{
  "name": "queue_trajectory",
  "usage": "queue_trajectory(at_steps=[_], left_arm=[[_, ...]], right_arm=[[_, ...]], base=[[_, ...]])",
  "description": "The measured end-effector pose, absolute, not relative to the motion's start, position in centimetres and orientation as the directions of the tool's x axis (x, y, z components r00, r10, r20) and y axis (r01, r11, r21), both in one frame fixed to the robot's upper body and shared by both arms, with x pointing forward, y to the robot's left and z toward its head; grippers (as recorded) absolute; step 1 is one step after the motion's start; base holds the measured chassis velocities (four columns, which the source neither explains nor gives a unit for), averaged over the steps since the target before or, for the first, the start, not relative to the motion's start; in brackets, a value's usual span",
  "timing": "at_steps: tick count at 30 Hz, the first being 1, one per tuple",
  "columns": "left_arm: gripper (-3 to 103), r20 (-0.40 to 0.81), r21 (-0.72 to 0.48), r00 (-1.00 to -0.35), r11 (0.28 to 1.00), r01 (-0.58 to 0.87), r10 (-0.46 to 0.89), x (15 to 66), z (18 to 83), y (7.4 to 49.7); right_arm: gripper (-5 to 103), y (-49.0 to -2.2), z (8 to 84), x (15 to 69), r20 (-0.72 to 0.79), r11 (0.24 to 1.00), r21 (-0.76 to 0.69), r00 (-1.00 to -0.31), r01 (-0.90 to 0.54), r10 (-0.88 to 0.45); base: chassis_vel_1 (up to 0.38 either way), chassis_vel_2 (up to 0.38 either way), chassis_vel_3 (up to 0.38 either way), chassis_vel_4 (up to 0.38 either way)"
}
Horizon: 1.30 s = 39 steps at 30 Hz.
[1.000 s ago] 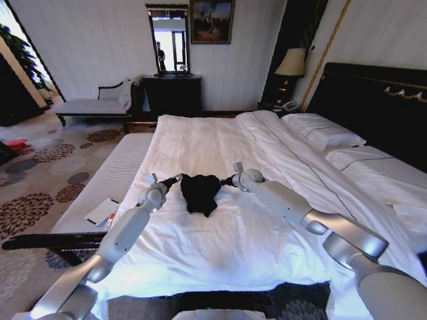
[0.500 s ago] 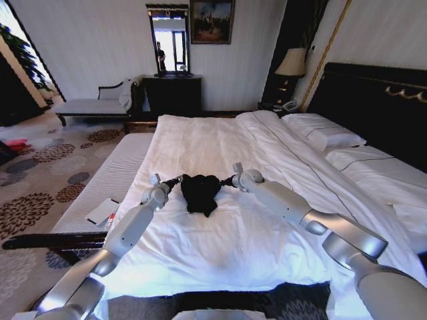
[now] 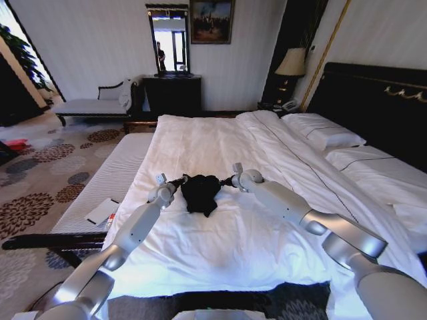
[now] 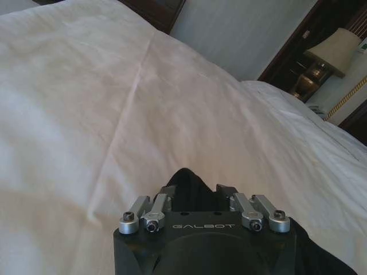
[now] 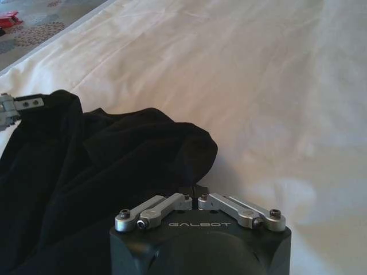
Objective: Fold the clothes on the bed.
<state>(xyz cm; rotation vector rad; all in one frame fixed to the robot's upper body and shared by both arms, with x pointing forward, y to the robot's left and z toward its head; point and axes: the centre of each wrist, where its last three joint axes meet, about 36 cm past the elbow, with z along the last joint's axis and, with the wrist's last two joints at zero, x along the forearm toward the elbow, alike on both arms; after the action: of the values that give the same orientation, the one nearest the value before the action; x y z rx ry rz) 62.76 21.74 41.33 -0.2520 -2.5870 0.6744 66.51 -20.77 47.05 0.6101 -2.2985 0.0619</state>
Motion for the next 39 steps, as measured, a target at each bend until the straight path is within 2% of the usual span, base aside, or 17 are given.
queue_trajectory(at_steps=[5,8,9,11,13,28,39], left_arm=[[30,0.386,-0.502,-0.880,0.863,0.053,0.278,63.0,41.0,21.7],[14,0.391,-0.501,-0.879,0.864,0.046,0.273,63.2,40.8,21.7],[14,0.391,-0.501,-0.879,0.864,0.046,0.273,63.2,40.8,21.7],[4,0.391,-0.502,-0.880,0.864,0.043,0.271,63.3,40.8,21.8],[2,0.390,-0.501,-0.881,0.864,0.042,0.269,63.4,40.9,21.9],[0,0.385,-0.489,-0.884,0.871,0.049,0.266,62.3,41.0,22.9],[0,0.316,-0.449,-0.907,0.886,0.117,0.280,59.0,44.8,24.1]], right_arm=[[0,-21.1,46.8,66.3,0.683,0.887,0.132,-0.608,-0.442,-0.404],[0,-21.1,46.7,66.3,0.684,0.887,0.133,-0.608,-0.441,-0.404],[0,-21.1,46.7,66.3,0.684,0.887,0.133,-0.608,-0.441,-0.404],[0,-20.9,46.7,66.3,0.683,0.887,0.135,-0.607,-0.443,-0.406],[0,-20.8,46.6,66.3,0.683,0.886,0.136,-0.606,-0.443,-0.408],[0,-20.6,46.7,66.1,0.677,0.886,0.140,-0.611,-0.441,-0.411],[0,-23.0,50.5,65.1,0.598,0.898,0.157,-0.684,-0.412,-0.418]], base=[[0.000,0.000,0.000,0.000],[0.000,0.000,0.000,0.000],[0.000,0.000,0.000,0.000],[0.000,0.000,0.000,0.000],[0.000,0.000,0.000,0.000],[0.000,0.000,0.000,0.000],[0.000,0.000,0.000,0.000]])
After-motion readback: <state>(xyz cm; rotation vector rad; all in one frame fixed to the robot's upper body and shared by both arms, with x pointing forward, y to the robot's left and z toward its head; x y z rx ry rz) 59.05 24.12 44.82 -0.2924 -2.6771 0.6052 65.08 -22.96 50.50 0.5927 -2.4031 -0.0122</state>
